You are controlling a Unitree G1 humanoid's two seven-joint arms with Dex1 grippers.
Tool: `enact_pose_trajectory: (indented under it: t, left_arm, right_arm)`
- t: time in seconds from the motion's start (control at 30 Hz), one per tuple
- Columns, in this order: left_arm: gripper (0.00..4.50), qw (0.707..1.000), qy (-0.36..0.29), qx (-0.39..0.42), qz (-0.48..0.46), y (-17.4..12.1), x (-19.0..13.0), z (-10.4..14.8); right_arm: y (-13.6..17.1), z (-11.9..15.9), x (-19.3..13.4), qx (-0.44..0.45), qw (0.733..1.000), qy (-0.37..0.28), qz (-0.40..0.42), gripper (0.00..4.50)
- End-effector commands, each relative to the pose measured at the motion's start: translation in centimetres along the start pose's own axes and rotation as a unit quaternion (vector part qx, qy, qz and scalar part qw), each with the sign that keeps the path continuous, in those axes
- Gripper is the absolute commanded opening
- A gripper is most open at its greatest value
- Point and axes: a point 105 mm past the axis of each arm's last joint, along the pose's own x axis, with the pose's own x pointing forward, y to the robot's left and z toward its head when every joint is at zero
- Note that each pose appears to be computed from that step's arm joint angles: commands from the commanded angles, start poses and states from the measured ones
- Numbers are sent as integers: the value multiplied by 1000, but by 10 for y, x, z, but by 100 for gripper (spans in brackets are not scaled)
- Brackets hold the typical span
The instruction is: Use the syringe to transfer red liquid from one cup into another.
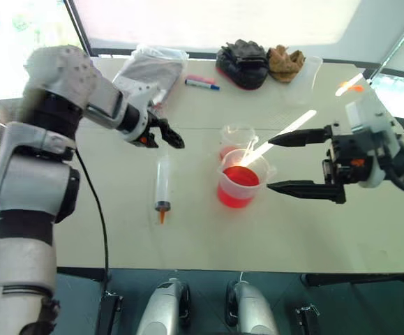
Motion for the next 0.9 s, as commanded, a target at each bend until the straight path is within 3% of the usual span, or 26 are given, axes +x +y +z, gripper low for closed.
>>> enact_pose_trajectory:
  t: [0.03,0.6,0.9]
  left_arm:
    - [448,1000,1,-10,29,5,-8,4]
    - [448,994,89,-21,65,15,50,-33]
    - [219,992,88,-17,85,21,60,-38]
  right_arm:
    - [3,8,-2,-26,999,-11,-21,450]
    - [7,2,4,-4,997,-36,-67,450]
    - [6,1,3,-2,996,-39,-79,450]
